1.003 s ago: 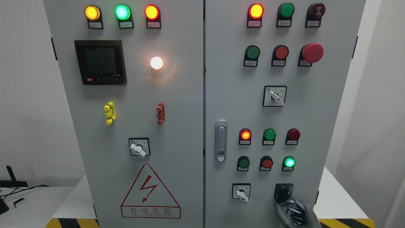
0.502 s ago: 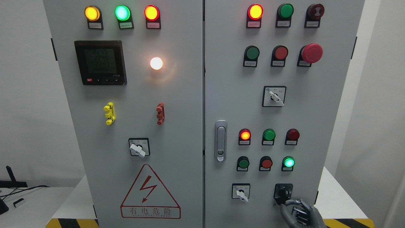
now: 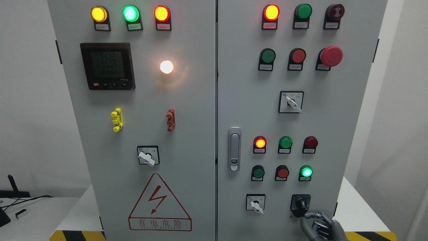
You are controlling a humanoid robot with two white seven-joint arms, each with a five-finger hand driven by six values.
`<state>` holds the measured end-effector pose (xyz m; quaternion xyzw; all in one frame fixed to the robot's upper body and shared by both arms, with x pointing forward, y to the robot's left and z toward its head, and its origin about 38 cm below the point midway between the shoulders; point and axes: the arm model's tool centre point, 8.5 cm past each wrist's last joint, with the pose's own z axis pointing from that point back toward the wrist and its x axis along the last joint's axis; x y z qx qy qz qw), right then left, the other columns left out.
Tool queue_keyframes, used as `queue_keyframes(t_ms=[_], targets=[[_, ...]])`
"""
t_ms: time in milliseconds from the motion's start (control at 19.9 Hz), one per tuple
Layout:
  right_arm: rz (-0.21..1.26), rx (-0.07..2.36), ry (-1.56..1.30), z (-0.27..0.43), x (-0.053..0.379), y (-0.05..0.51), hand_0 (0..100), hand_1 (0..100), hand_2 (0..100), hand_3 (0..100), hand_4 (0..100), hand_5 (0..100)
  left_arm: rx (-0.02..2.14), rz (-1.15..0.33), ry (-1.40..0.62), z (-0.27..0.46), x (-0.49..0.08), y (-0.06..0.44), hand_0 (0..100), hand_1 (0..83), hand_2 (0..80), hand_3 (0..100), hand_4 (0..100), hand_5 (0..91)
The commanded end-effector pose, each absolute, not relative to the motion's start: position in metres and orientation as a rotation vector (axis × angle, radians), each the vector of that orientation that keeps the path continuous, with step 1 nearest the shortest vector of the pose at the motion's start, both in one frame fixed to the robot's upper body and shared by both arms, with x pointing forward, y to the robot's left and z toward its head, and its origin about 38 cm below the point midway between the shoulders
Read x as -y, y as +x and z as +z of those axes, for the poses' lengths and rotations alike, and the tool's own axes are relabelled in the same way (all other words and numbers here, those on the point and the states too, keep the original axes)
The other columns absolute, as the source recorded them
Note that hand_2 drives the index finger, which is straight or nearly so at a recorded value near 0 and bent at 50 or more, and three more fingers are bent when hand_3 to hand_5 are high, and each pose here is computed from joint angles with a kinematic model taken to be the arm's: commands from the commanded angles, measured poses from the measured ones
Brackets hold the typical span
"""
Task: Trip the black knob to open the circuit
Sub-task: 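Release the knob and lower the right hand away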
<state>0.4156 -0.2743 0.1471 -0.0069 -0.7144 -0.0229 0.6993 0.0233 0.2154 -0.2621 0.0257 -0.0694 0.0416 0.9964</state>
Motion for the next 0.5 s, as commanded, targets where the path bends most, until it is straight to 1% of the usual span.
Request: queue_keyframes(t_ms=[0,301,401,451], targets=[[-0.069,1.573,-0.042,0.138,0.288,0.407,45,81,50,100,96,89,0.141,0.053,0.049,-0.262,-0.215,0.024,12,38.9,0.0,0,0,0.0],[-0.042,1.566,-0.102,0.119,0.312,0.369,47,80,51,100,95,89,0.141,0.053,0.049,-0.262,-0.215,0.024,12,38.9,0.0,0,0,0.0],[-0.04,1.567,-0.11,0.115,0.317,0.35,48,74,54,100,94,89,0.141,0.053,0.049,-0.262,-0.215,0.024,12,38.9,0.0,0,0,0.0],[-0.041,1.564,-0.109,0.114,0.32,0.34,47,69,55,100,94,88,0.141,0.053,0.049,-0.262,-0.215,0.024,12,38.9,0.0,0,0,0.0]])
